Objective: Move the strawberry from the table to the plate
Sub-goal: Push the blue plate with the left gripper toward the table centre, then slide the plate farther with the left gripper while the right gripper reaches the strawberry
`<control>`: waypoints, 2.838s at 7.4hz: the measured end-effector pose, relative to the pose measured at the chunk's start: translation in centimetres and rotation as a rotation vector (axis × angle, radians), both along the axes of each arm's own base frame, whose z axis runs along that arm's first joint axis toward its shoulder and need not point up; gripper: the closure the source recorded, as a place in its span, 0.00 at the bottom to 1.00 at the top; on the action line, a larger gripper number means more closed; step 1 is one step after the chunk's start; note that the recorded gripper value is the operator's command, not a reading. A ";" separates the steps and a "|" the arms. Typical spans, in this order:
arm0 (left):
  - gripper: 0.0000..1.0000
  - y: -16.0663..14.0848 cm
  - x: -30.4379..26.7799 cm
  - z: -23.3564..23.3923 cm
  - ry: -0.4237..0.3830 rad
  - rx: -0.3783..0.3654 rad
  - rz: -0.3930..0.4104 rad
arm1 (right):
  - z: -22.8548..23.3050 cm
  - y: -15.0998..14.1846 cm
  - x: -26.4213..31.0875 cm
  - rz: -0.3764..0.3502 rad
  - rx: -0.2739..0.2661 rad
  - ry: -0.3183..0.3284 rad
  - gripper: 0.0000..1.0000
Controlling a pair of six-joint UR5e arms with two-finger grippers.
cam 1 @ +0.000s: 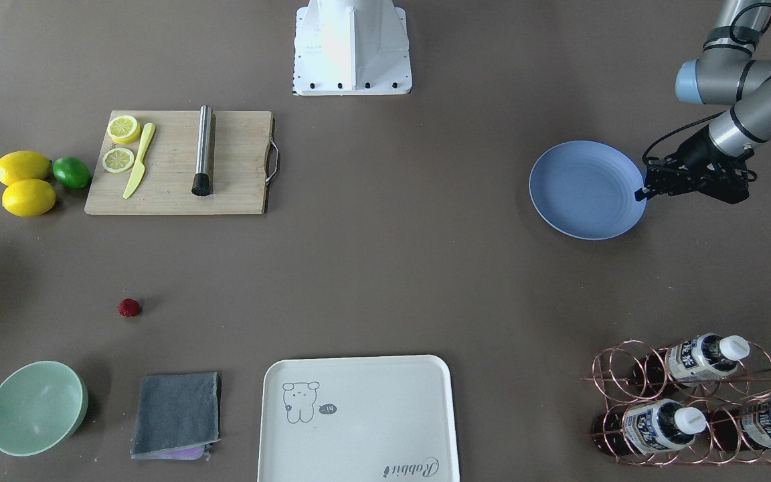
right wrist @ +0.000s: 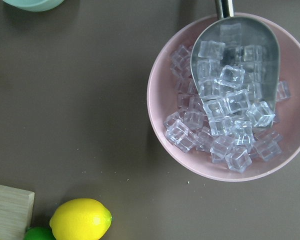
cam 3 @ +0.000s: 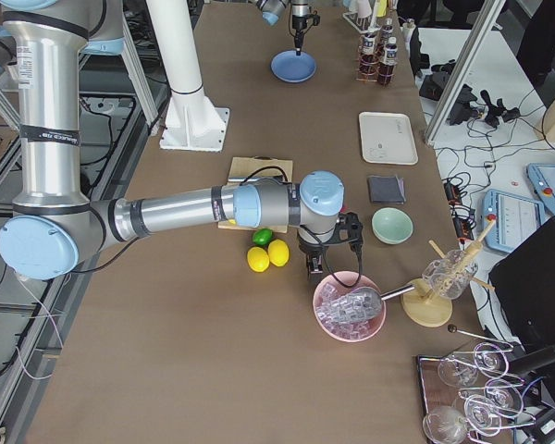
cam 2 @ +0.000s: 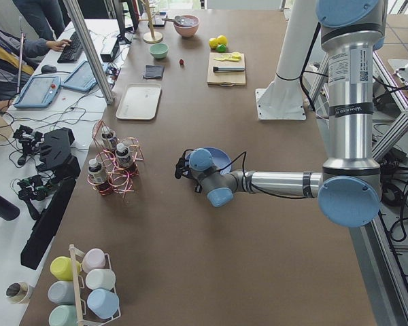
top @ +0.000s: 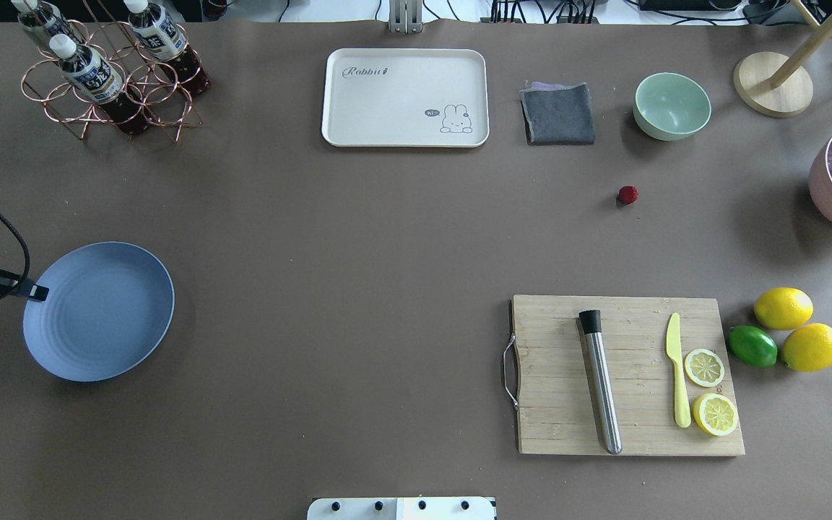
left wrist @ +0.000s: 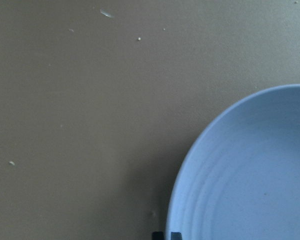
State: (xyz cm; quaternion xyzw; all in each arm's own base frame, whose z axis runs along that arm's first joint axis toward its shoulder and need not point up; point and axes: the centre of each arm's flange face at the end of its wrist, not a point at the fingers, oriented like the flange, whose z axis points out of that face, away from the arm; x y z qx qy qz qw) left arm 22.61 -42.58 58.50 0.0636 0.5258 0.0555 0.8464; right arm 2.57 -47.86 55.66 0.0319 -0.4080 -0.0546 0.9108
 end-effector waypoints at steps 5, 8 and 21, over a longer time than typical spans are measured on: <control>1.00 -1.9 13.0 -15.8 0.094 -0.164 -0.102 | -6.3 -5.2 -14.2 -0.020 -0.027 -0.030 0.00; 1.00 0.8 22.0 -25.2 0.095 -0.208 -0.136 | -7.8 -8.5 -24.3 0.021 -0.012 -0.036 0.00; 0.35 5.5 30.1 -29.1 0.109 -0.224 -0.150 | -8.3 -11.9 -39.0 0.083 -0.013 0.019 0.73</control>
